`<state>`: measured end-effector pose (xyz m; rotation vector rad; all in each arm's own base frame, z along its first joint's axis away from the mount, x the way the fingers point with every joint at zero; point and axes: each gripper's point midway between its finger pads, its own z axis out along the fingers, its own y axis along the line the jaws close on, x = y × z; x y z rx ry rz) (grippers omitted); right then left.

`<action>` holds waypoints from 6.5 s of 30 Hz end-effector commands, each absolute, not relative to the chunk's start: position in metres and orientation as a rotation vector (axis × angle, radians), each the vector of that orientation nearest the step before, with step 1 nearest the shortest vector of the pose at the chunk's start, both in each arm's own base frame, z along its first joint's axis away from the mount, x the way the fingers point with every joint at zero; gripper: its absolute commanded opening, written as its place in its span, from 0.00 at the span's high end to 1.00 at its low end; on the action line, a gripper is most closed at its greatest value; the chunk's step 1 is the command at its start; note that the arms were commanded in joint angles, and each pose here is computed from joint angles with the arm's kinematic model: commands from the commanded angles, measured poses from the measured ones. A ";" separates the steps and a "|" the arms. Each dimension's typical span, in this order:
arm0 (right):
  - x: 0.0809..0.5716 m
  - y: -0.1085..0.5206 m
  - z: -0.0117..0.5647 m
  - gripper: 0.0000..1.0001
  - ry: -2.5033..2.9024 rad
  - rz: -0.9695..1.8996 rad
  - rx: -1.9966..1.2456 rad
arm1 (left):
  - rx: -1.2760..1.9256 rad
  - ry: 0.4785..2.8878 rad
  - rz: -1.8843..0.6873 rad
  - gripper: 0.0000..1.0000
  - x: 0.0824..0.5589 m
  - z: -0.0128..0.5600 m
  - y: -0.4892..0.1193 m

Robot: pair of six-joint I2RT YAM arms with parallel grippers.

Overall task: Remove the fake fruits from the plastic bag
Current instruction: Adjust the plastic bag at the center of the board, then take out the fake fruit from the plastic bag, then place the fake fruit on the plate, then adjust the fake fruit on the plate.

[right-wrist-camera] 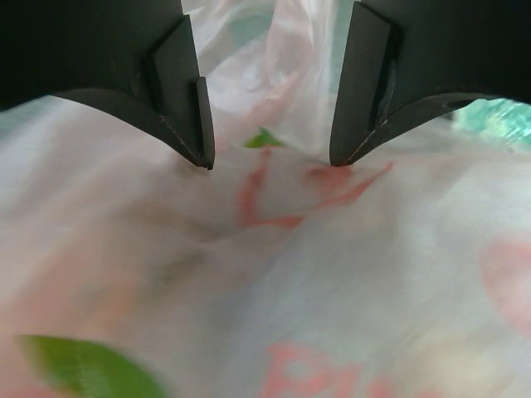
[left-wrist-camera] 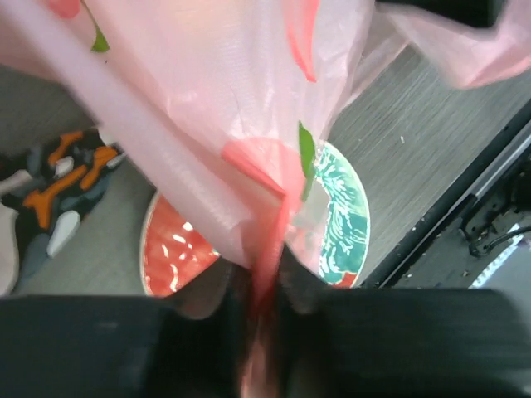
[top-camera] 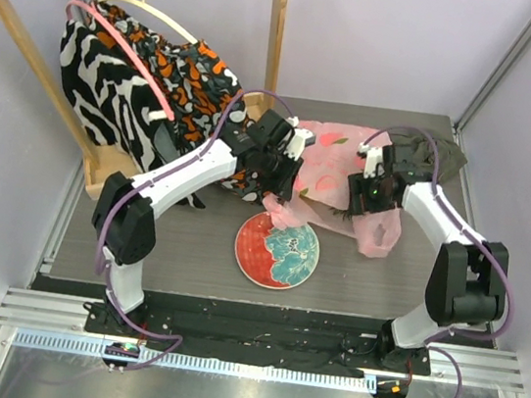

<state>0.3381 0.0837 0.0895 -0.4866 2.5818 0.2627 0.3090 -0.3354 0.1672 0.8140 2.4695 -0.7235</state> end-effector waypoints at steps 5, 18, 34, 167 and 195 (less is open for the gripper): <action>0.433 -0.028 0.159 0.34 2.390 -0.287 -0.287 | 0.899 2.131 -0.835 1.00 0.337 0.260 -0.366; 0.331 0.151 0.189 0.53 2.284 0.537 -0.775 | 0.900 2.137 -0.970 1.00 0.358 0.258 -0.402; 0.426 0.060 0.140 0.52 2.466 -0.005 -0.013 | 0.814 2.136 -1.118 1.00 0.352 0.275 -0.398; 0.363 0.075 0.176 0.28 2.534 0.433 -0.867 | 1.884 1.613 -0.602 0.02 0.177 0.164 -0.360; 0.341 0.096 0.208 0.27 2.433 0.615 -0.744 | 1.883 1.672 -0.418 1.00 0.194 0.157 -0.434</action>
